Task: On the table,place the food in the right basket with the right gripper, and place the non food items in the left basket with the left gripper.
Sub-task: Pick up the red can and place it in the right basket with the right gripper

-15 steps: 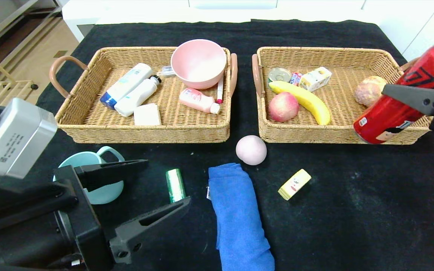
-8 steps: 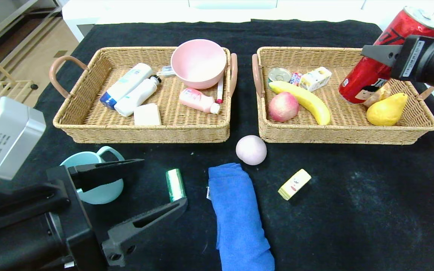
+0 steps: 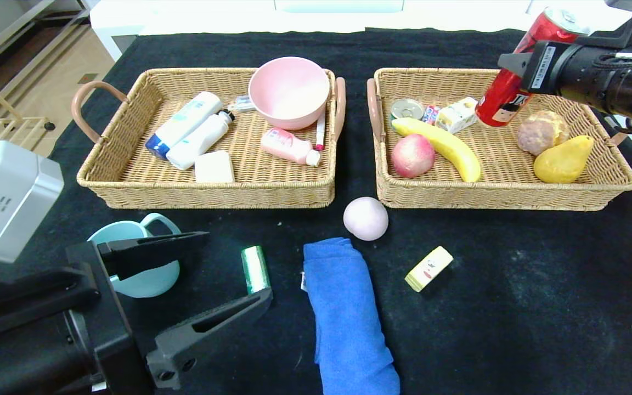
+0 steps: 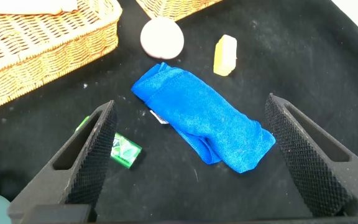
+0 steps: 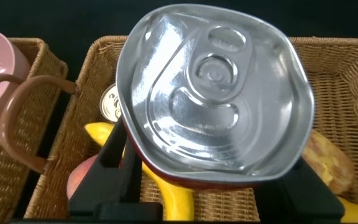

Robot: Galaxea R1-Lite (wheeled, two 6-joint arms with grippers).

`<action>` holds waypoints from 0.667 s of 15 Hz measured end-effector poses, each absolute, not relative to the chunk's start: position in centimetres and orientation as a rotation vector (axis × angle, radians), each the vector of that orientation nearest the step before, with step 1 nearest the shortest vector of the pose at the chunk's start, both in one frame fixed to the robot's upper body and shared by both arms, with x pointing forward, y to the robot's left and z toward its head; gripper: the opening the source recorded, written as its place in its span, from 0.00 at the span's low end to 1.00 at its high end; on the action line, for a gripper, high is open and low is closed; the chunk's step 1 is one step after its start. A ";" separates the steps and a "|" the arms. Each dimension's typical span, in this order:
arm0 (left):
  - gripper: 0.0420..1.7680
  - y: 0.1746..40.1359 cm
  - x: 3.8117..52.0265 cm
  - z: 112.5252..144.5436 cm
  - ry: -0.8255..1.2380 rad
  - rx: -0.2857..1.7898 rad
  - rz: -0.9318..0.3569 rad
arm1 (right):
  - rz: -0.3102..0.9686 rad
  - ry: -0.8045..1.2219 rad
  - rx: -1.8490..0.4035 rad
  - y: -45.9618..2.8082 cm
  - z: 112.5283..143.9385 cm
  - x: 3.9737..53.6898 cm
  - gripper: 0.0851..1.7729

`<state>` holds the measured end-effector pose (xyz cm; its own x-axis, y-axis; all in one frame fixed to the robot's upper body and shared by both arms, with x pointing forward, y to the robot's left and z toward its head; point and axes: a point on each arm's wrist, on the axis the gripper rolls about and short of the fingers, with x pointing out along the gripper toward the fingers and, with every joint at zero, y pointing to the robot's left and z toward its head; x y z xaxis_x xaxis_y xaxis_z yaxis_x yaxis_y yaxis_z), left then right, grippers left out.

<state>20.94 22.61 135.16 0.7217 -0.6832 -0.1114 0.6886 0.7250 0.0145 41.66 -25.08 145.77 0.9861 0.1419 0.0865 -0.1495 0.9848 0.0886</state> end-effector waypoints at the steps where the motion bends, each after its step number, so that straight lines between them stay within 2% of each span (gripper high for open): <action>1: 0.97 22.6 20.9 135.2 0.101 0.056 -0.758 | 0.139 -0.082 0.094 -25.1 145.7 42.5 0.55; 10: 0.97 22.6 20.9 135.2 0.101 0.056 -0.758 | 0.060 -0.018 0.082 -26.0 142.4 47.2 0.55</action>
<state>20.93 22.62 135.16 0.7216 -0.6834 -0.1112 0.6887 0.7249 0.0145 47.15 -26.04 142.36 0.9980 0.0593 0.0204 -0.0608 0.9948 0.0816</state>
